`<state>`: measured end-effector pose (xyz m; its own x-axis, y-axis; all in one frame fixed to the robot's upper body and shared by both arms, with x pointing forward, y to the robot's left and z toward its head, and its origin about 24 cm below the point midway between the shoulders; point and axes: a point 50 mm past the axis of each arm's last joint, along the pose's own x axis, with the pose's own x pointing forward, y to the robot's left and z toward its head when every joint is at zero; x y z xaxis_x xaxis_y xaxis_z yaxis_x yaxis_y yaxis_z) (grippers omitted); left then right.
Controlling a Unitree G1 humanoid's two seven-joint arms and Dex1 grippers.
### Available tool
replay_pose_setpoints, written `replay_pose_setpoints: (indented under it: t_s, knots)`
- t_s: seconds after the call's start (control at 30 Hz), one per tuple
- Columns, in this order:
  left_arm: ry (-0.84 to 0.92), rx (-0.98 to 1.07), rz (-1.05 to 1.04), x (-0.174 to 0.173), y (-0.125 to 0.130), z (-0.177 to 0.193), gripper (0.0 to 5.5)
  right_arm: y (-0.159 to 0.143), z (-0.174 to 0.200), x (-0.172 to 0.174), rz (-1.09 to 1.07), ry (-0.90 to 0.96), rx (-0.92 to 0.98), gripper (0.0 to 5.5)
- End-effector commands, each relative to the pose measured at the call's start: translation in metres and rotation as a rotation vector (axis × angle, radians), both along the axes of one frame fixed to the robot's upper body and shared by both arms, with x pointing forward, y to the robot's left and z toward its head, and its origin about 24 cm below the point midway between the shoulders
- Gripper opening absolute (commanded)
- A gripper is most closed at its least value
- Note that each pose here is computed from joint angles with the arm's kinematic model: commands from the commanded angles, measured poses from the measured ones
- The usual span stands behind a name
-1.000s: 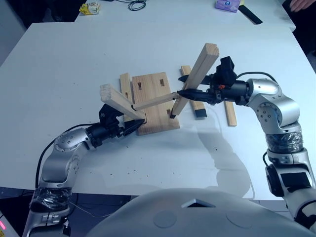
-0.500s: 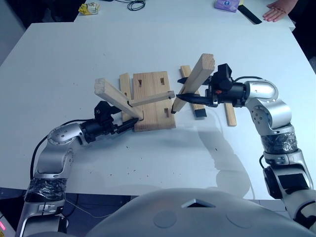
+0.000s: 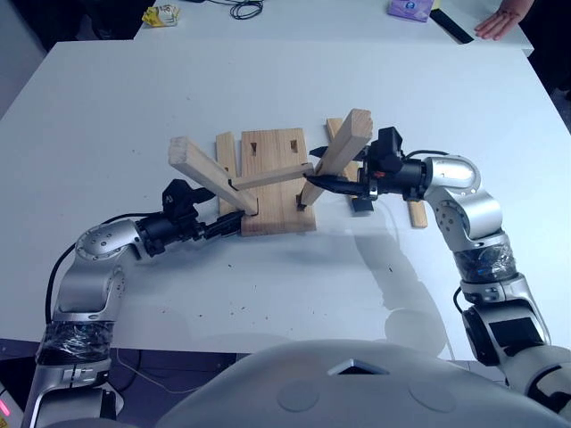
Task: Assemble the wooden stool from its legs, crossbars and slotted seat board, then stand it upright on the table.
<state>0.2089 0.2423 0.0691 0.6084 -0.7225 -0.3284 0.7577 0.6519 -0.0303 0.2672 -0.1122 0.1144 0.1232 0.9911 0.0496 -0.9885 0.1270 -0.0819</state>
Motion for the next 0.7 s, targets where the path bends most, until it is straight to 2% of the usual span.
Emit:
replay_pose_setpoints:
  t_s: [0.03,0.4,0.7]
  knots:
    - [0.008,-0.004,0.0,0.0,0.004,0.002,3.78,0.0,-0.007,0.001,-0.003,0.008,-0.003,2.01]
    - [0.009,0.003,0.009,0.001,0.013,0.007,3.78,-0.004,-0.028,-0.01,0.08,0.058,-0.083,2.01]
    - [-0.009,-0.001,0.03,-0.005,0.013,0.01,3.78,-0.027,-0.017,-0.006,0.138,0.058,-0.195,2.01]
